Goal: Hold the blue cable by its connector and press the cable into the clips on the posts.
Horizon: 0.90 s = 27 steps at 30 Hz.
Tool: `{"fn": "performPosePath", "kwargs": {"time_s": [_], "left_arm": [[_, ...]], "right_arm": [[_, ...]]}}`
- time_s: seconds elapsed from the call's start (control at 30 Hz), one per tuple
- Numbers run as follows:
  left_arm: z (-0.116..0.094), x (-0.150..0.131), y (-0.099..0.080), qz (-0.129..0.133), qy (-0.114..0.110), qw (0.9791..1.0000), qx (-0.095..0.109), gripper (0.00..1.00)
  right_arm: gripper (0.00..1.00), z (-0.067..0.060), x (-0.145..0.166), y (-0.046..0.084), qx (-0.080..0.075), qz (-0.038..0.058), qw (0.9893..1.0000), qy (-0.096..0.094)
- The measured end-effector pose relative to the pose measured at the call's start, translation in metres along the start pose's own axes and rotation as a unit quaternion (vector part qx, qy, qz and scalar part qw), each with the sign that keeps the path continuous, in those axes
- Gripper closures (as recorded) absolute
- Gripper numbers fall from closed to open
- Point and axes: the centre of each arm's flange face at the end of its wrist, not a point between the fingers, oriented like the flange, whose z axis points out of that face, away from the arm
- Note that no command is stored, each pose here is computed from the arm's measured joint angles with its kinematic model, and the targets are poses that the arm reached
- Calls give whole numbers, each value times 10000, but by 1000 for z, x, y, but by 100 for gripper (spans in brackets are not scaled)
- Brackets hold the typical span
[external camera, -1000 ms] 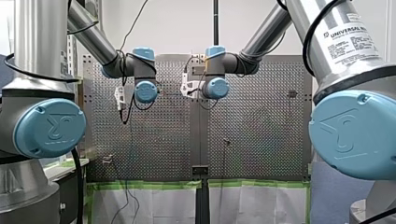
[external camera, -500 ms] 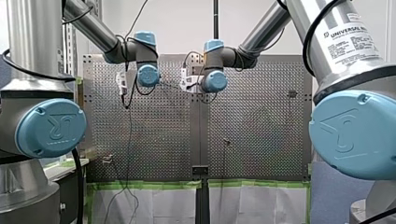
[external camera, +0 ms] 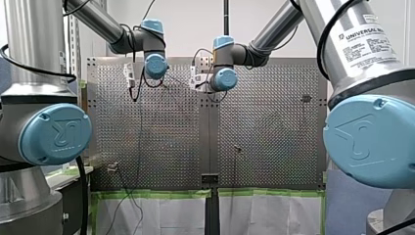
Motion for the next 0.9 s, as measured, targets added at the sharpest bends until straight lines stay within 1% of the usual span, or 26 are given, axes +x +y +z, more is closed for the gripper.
{"fn": "performPosePath", "kwargs": {"time_s": [0.1,0.17,0.37,0.53,0.67,0.8,0.9], "left_arm": [[0,-6,7,107,26,9999,-97,100],[-1,-7,10,131,74,9998,-110,100],[-4,-4,12,174,278,9995,-22,100],[-4,4,14,298,501,9983,71,100],[-1,18,15,466,750,9960,166,100],[9,35,19,646,1039,9922,214,100],[18,38,23,679,1164,9906,218,100]], "right_arm": [[100,1,1,1,-8,0,10000,-7],[100,1,2,1,-14,-1,10000,-20],[100,1,3,2,-32,-6,10000,-58],[100,2,6,2,-20,-6,10000,-59],[100,3,8,2,-4,-5,10000,-55],[100,6,13,1,39,27,10000,0],[100,9,17,0,63,63,10000,45]]}}
